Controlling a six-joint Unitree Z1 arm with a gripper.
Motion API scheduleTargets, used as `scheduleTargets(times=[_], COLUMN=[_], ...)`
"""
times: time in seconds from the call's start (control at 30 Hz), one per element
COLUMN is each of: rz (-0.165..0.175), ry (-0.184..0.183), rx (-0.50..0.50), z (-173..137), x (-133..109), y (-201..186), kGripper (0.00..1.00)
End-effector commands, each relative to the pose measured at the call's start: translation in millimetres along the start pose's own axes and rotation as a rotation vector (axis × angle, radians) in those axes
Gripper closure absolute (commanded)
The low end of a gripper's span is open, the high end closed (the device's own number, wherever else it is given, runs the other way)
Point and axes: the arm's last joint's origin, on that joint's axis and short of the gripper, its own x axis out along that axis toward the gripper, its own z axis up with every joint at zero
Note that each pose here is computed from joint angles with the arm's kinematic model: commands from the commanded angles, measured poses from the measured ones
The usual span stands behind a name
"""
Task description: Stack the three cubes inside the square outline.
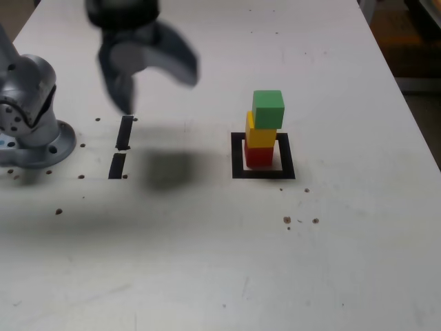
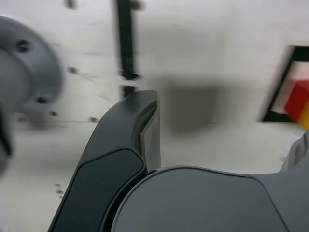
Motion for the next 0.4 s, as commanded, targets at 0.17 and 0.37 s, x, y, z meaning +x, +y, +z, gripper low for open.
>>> scheduleTargets(times=[0.17, 0.37], rz=[0.013, 0.006], ry=[0.214, 0.208], rx=[0.002, 0.001], z=[-45.4, -46.3], x=[50.4, 55.5], y=[3.7, 3.5], kGripper=[0.01, 0.01])
